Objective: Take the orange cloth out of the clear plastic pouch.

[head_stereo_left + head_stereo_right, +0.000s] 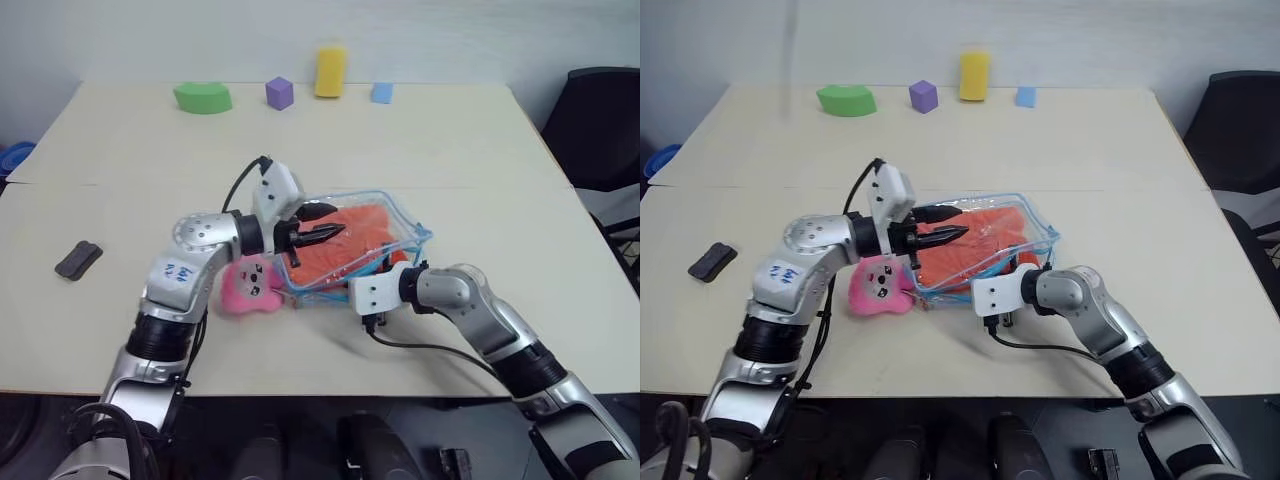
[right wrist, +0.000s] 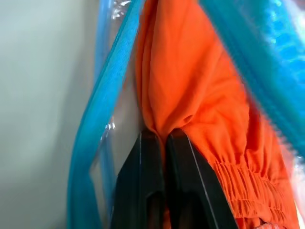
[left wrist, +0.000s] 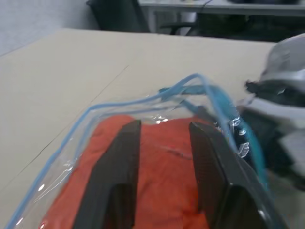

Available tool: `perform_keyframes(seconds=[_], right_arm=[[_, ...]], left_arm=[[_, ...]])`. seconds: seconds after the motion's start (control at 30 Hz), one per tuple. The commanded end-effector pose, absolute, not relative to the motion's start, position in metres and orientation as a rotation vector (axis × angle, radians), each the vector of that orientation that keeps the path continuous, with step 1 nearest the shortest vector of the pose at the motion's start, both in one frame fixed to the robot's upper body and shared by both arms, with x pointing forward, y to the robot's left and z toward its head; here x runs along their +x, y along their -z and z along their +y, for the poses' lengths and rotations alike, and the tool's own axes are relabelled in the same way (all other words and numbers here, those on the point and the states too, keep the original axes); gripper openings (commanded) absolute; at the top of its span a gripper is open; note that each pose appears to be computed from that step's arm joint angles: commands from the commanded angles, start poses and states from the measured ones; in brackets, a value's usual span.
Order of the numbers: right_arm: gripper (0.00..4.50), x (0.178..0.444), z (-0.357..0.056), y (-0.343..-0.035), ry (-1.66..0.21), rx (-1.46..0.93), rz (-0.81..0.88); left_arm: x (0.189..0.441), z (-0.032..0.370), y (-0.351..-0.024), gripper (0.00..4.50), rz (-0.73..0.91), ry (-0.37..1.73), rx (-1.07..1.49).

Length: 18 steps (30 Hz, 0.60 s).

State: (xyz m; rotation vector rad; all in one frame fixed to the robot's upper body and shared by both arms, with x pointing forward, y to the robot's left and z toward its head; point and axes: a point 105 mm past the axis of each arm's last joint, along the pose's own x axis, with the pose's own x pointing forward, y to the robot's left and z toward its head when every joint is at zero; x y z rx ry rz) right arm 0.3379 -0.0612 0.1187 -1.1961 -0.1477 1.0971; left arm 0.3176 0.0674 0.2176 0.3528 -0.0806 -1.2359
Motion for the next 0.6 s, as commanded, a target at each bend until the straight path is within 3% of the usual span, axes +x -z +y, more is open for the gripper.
perform_keyframes(seconds=[0.03, 0.07, 0.27, 0.4, 0.6], right_arm=[[0.00, 0.347, -0.062, -0.120, -1.055, -1.198, -0.146], [0.00, 0.349, -0.062, -0.118, -1.051, -1.198, -0.142], [0.00, 0.348, -0.068, -0.110, -1.054, -1.202, -0.118], [0.00, 0.347, -0.069, -0.111, -1.052, -1.201, -0.117], [0.00, 0.346, -0.070, -0.111, -1.049, -1.197, -0.114]], left_arm=[[0.292, 0.067, -0.215, 2.83, -0.053, 1.335, 0.417], [0.288, 0.069, -0.210, 3.18, -0.027, 1.341, 0.438], [0.274, 0.074, -0.187, 3.18, 0.057, 1.378, 0.572], [0.304, 0.074, -0.179, 3.18, 0.024, 1.223, 0.696], [0.312, 0.066, -0.172, 3.18, -0.002, 1.208, 0.738]])
